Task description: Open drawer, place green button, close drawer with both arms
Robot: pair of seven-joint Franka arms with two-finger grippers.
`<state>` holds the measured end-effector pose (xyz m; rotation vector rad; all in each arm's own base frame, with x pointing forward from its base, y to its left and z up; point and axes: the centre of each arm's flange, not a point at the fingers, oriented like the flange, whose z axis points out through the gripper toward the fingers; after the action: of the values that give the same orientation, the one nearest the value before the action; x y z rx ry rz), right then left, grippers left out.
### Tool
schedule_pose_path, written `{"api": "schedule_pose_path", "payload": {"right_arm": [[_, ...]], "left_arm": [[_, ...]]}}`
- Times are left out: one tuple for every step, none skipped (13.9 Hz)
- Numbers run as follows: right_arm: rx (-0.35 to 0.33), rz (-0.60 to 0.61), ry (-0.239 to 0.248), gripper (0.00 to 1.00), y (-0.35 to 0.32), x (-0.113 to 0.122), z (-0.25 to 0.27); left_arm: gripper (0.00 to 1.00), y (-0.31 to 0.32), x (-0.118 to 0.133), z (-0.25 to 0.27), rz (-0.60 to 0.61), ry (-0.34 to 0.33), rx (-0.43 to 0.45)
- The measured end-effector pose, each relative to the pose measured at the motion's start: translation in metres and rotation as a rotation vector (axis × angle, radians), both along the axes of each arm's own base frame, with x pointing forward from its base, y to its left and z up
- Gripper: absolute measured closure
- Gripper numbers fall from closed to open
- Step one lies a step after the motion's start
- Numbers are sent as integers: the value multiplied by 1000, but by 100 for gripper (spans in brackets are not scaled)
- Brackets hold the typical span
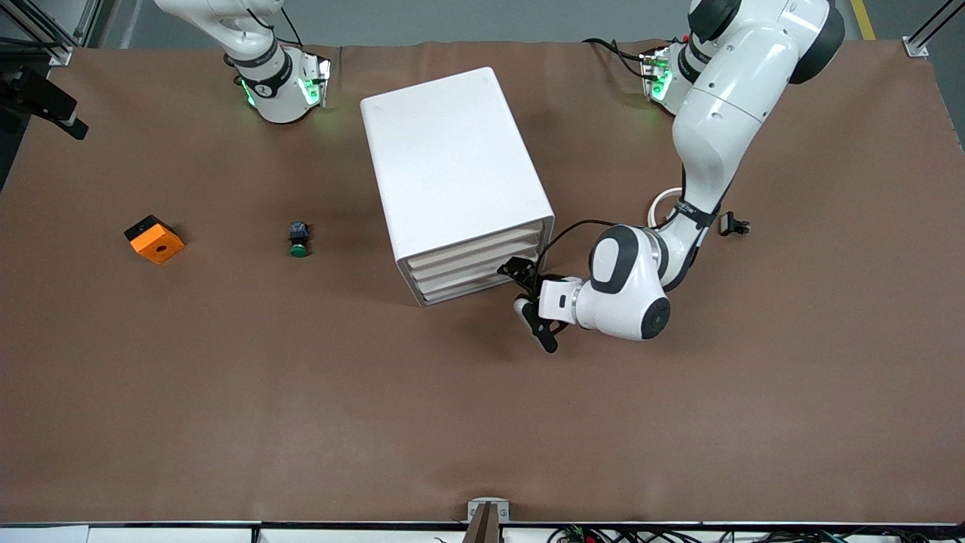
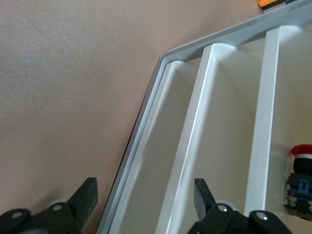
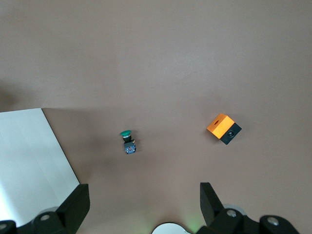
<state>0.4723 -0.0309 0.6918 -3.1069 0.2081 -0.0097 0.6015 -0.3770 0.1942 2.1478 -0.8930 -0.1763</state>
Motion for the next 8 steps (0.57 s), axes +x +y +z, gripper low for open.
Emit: {"api": "schedule_pose_path", "payload": {"right_arm": [[0, 0, 0, 0, 0, 0, 0], [1, 0, 0, 0, 0, 0, 0], [1, 0, 0, 0, 0, 0, 0], [1, 0, 0, 0, 0, 0, 0], [1, 0, 0, 0, 0, 0, 0], [1, 0, 0, 0, 0, 0, 0], [1, 0, 0, 0, 0, 0, 0], [1, 0, 0, 0, 0, 0, 0]], "left_arm": [[21, 0, -1, -2, -13, -9, -6], [21, -1, -1, -3, -22, -14, -11], [26, -2, -2, -4, -30, -18, -14], [26, -3, -3, -5, -39, -23, -17], [29, -5, -4, -6, -45, -24, -19], [30, -6, -6, -7, -49, -22, -19], [30, -7, -7, -8, -54, -20, -20], [32, -8, -8, -9, -57, -19, -20]]}}
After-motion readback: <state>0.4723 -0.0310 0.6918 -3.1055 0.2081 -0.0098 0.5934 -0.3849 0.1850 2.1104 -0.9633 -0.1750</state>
